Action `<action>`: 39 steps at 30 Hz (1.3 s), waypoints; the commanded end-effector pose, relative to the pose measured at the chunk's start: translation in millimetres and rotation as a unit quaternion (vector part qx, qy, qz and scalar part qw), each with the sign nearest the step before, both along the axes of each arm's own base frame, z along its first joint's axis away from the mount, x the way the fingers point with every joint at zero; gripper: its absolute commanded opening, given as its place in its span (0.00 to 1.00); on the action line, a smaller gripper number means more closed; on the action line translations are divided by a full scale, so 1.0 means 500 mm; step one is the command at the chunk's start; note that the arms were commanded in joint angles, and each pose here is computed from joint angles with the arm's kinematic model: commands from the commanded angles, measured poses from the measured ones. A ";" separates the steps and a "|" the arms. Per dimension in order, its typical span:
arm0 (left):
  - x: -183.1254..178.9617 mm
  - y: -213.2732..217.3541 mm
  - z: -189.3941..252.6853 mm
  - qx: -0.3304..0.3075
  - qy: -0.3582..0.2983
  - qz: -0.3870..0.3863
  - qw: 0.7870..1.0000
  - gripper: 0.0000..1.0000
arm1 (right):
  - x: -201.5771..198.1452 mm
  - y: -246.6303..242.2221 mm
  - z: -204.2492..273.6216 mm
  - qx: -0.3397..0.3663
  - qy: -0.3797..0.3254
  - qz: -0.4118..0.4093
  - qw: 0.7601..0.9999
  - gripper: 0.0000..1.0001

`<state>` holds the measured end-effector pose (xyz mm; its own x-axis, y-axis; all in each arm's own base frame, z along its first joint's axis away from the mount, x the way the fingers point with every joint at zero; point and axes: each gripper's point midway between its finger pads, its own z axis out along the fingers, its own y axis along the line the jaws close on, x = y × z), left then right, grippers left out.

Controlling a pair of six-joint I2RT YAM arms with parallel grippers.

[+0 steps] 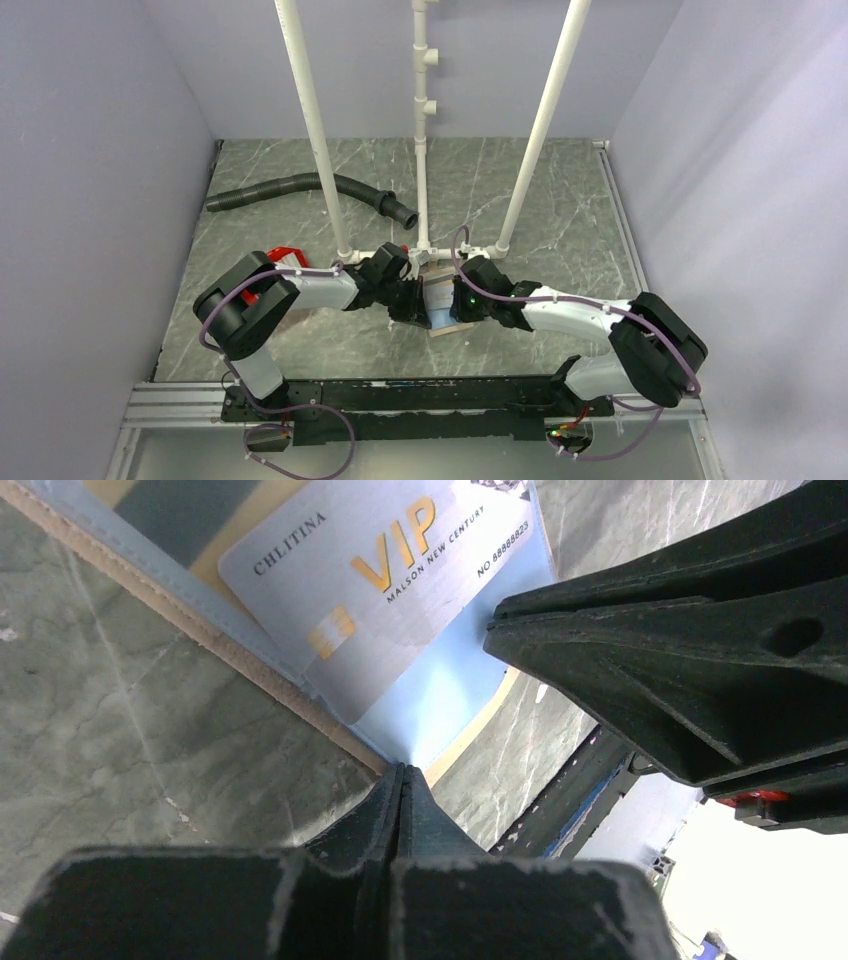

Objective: Put the credit cards into the card holder
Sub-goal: Insert the credit card into the card holder.

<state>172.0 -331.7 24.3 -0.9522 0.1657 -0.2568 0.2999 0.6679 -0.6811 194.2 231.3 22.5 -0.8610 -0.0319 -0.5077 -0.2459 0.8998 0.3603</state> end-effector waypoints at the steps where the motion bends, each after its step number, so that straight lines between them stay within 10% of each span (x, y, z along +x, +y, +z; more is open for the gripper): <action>1: -0.005 0.013 -0.020 0.027 0.007 0.008 1.000 0.01 | 0.052 0.018 0.030 0.000 -0.050 -0.015 0.999 0.13; 23: -0.001 0.048 -0.042 0.076 0.005 0.036 0.996 0.00 | 0.140 0.078 0.071 0.034 -0.129 -0.039 0.990 0.13; 39: 0.008 0.040 -0.028 0.066 -0.006 0.036 0.997 0.00 | 0.049 0.075 0.024 0.046 -0.071 0.008 0.996 0.16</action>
<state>173.6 -324.7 19.6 -0.9614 0.1354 -0.2396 0.2619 0.7172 -0.6458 222.9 257.3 39.8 -0.7694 0.0184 -0.6385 -0.2901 0.8805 0.3749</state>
